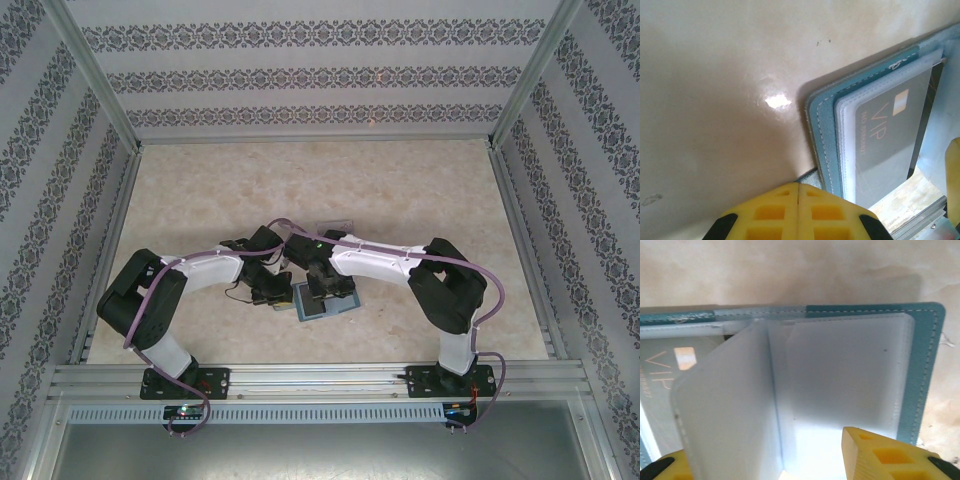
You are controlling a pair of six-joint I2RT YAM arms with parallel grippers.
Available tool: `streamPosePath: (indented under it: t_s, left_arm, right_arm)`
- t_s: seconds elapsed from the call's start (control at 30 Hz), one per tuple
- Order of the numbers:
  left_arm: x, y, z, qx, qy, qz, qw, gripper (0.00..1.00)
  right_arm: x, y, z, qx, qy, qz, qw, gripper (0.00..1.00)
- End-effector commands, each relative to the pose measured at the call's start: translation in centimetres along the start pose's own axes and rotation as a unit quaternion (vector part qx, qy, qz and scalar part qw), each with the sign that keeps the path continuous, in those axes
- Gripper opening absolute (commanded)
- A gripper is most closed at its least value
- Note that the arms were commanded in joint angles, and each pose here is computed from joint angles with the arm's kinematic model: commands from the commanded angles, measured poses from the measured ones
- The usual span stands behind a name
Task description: Take the credit cards out of the card holder
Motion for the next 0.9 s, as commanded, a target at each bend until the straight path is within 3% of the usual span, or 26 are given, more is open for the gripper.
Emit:
streamPosePath:
  t_s: [0.0, 0.47, 0.63, 0.87]
  left_arm:
    - [0.0, 1.9, -1.3, -0.009, 0.018, 0.031, 0.999, 0.0]
    - [0.0, 1.9, -1.4, -0.013, 0.019, 0.03, 0.999, 0.0]
    - [-0.1, 1.8, -1.5, -0.013, 0.02, 0.028, 0.999, 0.0]
    - [-0.1, 1.7, -1.5, -0.013, 0.019, 0.026, 0.999, 0.0]
  right_arm:
    - [-0.6, -0.8, -0.1, -0.017, -0.008, -0.026, 0.999, 0.45]
    - [-0.5, -3.8, 0.0, -0.039, -0.012, -0.104, 0.994, 0.52]
    - [-0.6, -4.3, 0.1, -0.048, -0.015, -0.12, 0.991, 0.47]
    - [-0.4, -3.3, 0.0, -0.057, -0.013, -0.105, 0.993, 0.31]
Point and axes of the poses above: each hand's point on the last joint's axis, 136 mm out from that joint toward the fingers, its own x axis out along the fingers, its own y axis along the line the jaws close on, z = x × y, the point moved 1 cm from there along -x, back along the fingers, and after that the axes turned 5 degrees about x, right-handed, at the moved point
